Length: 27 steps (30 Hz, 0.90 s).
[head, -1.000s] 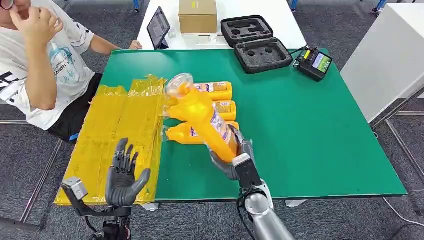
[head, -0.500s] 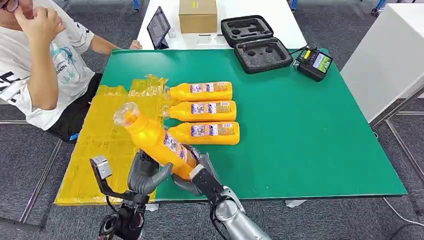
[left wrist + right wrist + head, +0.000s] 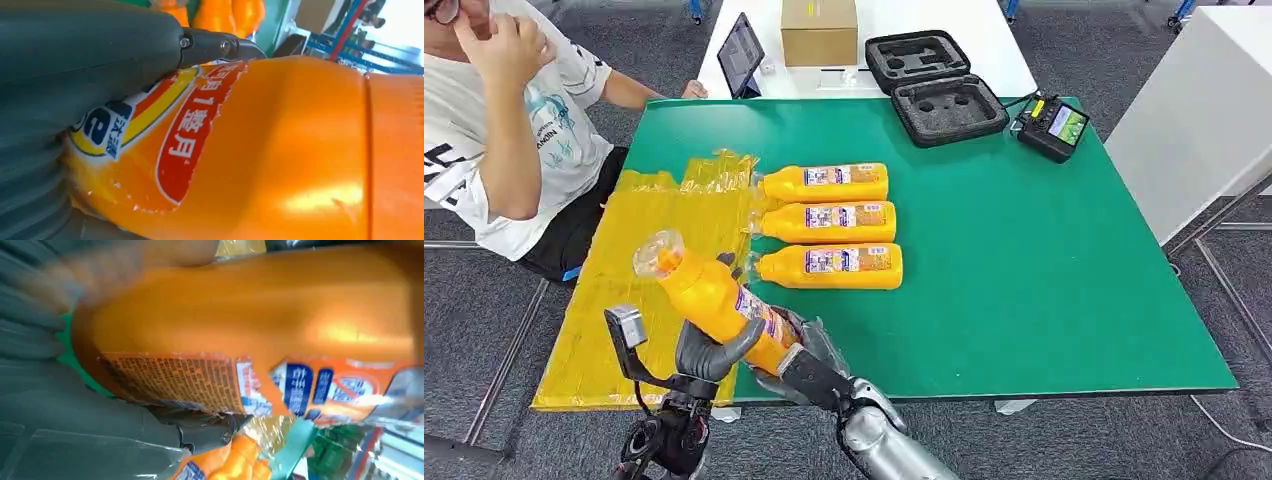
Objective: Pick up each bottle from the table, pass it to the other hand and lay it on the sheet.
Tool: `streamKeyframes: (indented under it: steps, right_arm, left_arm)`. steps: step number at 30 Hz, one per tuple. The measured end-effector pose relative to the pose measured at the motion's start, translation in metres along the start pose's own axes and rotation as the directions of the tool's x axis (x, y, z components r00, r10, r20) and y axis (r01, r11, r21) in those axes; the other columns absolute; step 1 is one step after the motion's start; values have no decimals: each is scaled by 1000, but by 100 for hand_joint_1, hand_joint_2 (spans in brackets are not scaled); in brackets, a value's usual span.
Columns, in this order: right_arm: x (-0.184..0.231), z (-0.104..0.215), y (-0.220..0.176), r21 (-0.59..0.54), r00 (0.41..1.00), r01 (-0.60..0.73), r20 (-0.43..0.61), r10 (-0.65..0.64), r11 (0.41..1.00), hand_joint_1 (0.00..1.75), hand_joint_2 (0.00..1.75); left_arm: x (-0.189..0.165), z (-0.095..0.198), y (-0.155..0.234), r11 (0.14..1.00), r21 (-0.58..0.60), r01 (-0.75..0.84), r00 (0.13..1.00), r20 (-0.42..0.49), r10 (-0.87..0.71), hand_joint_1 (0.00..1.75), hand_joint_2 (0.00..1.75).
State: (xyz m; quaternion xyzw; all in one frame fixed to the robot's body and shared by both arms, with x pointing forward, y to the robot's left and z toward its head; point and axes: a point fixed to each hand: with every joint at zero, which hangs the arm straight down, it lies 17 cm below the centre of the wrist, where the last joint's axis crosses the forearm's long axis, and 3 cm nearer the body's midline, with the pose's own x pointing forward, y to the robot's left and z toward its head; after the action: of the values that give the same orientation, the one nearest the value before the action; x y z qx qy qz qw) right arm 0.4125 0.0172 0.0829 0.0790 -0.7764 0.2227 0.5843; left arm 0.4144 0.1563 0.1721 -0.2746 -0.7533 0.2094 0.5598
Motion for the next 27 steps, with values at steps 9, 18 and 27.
streamKeyframes:
  steps: [9,18,27]
  right_arm:
    - [-10,1,22,93,996,-78,-42,83,993,175,175]
    - [-15,-1,26,127,992,-107,-50,114,986,175,175]
    - [-16,-1,26,121,988,-144,-42,150,982,175,175]
  left_arm:
    - [-6,4,17,999,35,8,1000,-15,-7,169,175]
    - [-7,5,23,999,48,2,1000,-11,-2,175,175]
    - [-7,4,23,999,41,1,1000,-7,-1,175,175]
